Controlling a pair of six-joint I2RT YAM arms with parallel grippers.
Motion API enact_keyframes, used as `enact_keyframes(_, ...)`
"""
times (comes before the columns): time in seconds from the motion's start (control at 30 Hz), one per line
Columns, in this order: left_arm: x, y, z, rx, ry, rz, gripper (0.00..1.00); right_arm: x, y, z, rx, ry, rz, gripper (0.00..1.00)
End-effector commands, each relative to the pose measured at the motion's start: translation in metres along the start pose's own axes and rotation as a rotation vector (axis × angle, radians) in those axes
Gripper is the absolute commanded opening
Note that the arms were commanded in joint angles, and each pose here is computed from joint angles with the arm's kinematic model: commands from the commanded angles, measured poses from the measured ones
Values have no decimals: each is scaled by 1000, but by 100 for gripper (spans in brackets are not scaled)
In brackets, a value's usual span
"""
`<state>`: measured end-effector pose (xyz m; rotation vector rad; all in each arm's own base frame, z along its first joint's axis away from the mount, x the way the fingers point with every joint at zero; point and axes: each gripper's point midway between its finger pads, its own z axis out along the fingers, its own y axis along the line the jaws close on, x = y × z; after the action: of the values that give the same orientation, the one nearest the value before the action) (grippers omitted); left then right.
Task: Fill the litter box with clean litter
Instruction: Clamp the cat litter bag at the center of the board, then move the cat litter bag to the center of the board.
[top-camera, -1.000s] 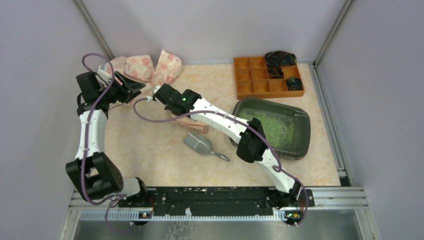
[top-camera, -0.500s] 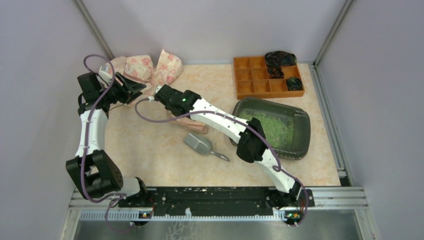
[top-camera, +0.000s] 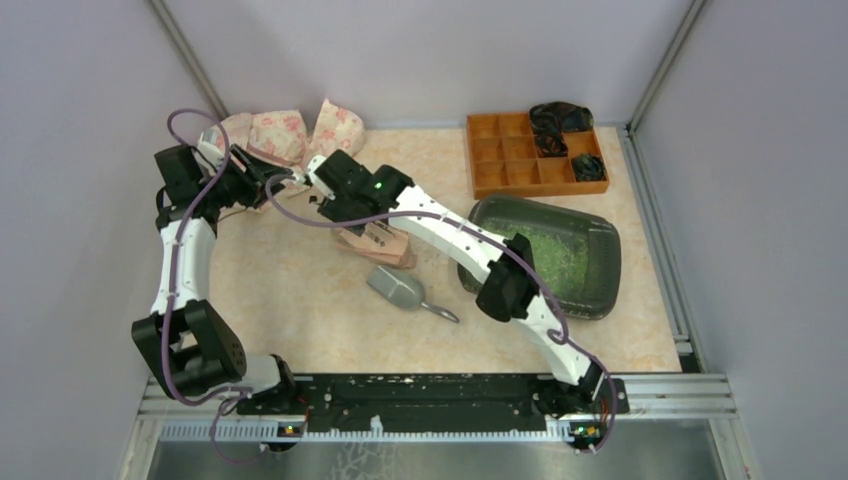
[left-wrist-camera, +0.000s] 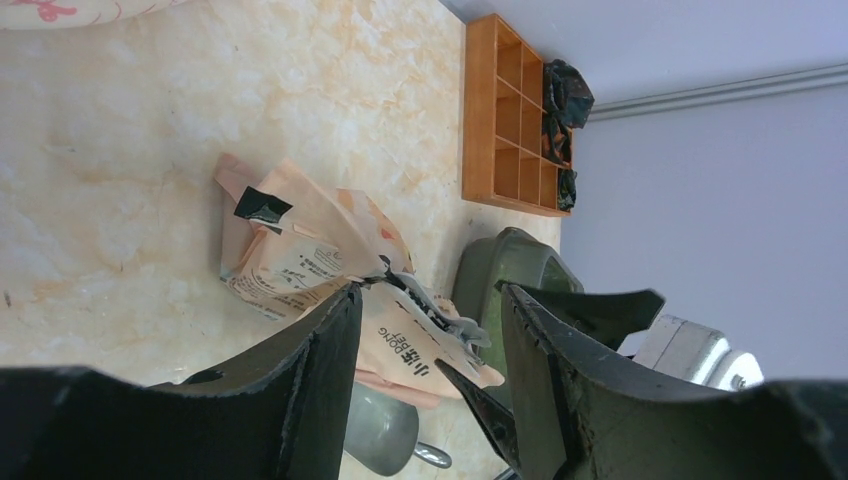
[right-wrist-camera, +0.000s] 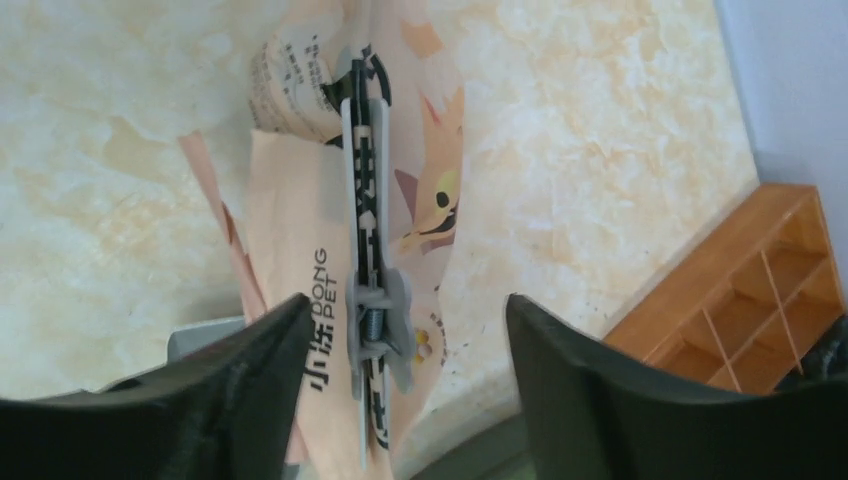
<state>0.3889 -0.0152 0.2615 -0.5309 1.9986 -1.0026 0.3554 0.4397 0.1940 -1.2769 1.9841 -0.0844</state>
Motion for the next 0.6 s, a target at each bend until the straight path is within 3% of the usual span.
enact_keyframes(0.0,-8,-12,-7,28,-25,39,59,-32,-19,-46,-164,-168,163,76)
enact_keyframes(0.2,-8,-11,-8,19,-32,38,58,-18,-24,-57,-161,-194,183,78)
enact_keyframes(0.4,-8,-9,-10,1,-39,39,58,0,-12,-91,-258,-314,206,79)
enact_keyframes(0.57,-6,-8,-11,-11,-41,41,58,25,-1,-91,-293,-273,203,80)
